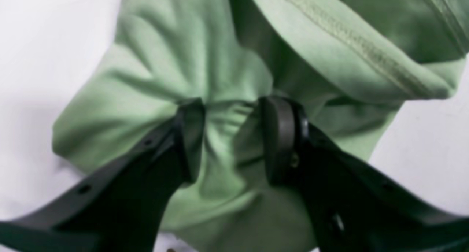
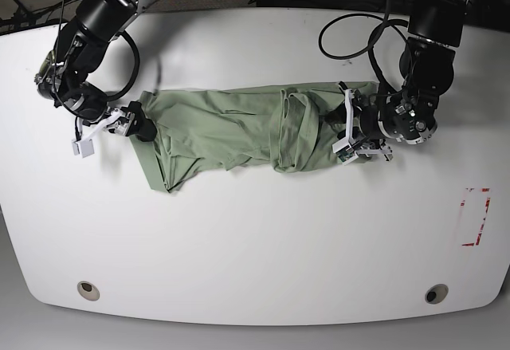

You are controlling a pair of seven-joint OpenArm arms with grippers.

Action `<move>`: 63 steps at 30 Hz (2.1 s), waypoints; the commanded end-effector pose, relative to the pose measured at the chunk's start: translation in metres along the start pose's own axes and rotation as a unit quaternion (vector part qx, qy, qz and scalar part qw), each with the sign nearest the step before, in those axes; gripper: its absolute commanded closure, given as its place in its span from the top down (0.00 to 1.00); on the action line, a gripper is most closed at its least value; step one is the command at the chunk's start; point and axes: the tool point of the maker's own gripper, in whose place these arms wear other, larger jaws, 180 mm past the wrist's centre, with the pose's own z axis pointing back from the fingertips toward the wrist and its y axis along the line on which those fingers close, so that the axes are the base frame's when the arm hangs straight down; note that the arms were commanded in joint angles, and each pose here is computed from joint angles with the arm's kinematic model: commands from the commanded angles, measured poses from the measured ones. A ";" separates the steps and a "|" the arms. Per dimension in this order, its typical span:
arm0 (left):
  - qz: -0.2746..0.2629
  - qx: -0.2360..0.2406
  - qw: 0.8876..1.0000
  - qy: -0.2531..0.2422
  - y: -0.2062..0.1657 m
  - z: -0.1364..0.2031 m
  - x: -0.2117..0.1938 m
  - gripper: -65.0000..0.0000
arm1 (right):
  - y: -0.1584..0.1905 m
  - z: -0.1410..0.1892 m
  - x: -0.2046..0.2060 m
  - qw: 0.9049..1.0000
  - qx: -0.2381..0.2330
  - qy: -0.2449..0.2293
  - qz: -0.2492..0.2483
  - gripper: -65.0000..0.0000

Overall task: Fold the T-shirt properly
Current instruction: 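Grasp the folded shirt end with the left gripper and pull it straight, then grasp both ends of the folded green shirt with both grippers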

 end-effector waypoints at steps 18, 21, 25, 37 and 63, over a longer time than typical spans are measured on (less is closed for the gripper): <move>-0.006 0.016 0.999 0.048 0.006 0.001 -0.021 0.37 | 0.041 -0.048 -0.015 0.995 0.060 0.066 0.053 0.95; -0.006 0.017 0.999 0.049 0.006 0.001 -0.021 0.37 | 0.044 -0.051 -0.024 0.994 0.063 0.074 0.052 0.95; -0.007 0.017 0.999 0.049 0.006 0.001 -0.021 0.37 | 0.057 -0.058 -0.030 0.991 0.074 0.084 0.066 0.95; -0.007 0.016 0.999 0.049 0.006 0.001 -0.021 0.37 | 0.064 -0.063 -0.005 0.995 0.082 0.011 0.062 0.37; -0.055 0.079 0.993 -0.071 0.002 0.061 0.053 0.37 | 0.081 -0.019 0.037 0.986 0.036 -0.051 0.154 0.00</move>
